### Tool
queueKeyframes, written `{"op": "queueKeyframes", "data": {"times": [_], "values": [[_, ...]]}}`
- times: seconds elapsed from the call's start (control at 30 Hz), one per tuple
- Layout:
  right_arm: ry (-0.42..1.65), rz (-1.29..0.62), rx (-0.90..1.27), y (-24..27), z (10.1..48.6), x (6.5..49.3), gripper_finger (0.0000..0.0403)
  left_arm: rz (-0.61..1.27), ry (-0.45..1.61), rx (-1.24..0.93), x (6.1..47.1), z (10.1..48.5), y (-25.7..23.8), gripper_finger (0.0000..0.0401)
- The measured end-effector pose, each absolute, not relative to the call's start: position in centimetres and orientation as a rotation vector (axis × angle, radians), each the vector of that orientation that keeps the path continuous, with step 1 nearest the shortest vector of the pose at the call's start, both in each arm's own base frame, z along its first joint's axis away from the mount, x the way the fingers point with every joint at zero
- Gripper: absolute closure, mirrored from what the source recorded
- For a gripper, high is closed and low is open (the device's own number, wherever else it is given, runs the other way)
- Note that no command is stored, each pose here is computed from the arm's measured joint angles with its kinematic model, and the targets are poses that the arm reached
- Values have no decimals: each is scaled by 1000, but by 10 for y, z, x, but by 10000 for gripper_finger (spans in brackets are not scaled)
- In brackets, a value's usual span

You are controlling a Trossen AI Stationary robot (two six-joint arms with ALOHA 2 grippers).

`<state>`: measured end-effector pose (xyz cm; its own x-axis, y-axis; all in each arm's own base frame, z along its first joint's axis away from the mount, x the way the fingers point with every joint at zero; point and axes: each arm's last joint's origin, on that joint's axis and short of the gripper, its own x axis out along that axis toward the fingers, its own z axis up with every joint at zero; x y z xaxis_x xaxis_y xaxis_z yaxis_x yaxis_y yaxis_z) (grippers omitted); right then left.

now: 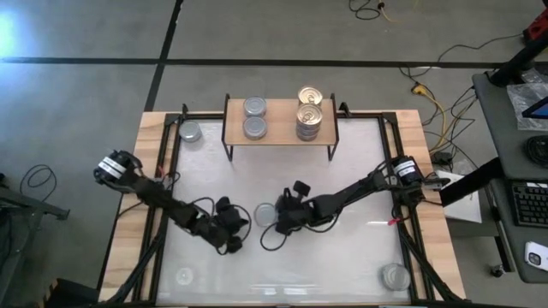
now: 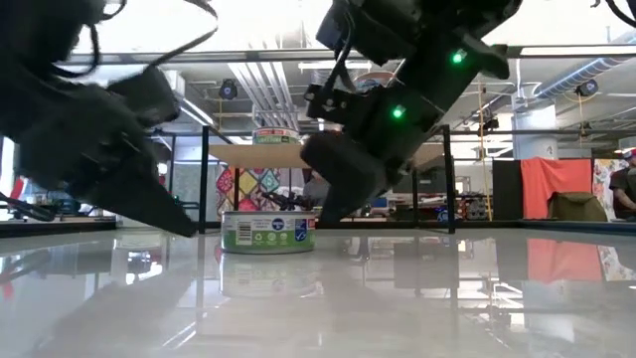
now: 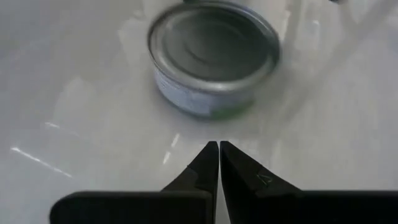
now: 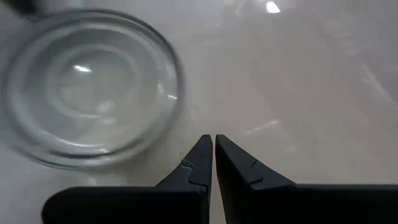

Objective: Stack canned seafood by type on shelf
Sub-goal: Stack the green tuna can on top of the green tuna can on the shelf

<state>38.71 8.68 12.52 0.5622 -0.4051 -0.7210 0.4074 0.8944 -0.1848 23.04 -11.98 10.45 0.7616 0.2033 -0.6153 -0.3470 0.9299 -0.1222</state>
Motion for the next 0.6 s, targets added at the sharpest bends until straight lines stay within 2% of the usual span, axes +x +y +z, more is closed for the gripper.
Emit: {"op": "queueKeyframes", "data": {"times": [0.3, 0.6], "values": [[879, -337, 64, 103, 125, 386, 390, 428, 648, -151, 267, 92, -100, 401], [861, -192, 142, 136, 146, 385, 390, 442, 650, -71, 289, 112, -87, 400]]}}
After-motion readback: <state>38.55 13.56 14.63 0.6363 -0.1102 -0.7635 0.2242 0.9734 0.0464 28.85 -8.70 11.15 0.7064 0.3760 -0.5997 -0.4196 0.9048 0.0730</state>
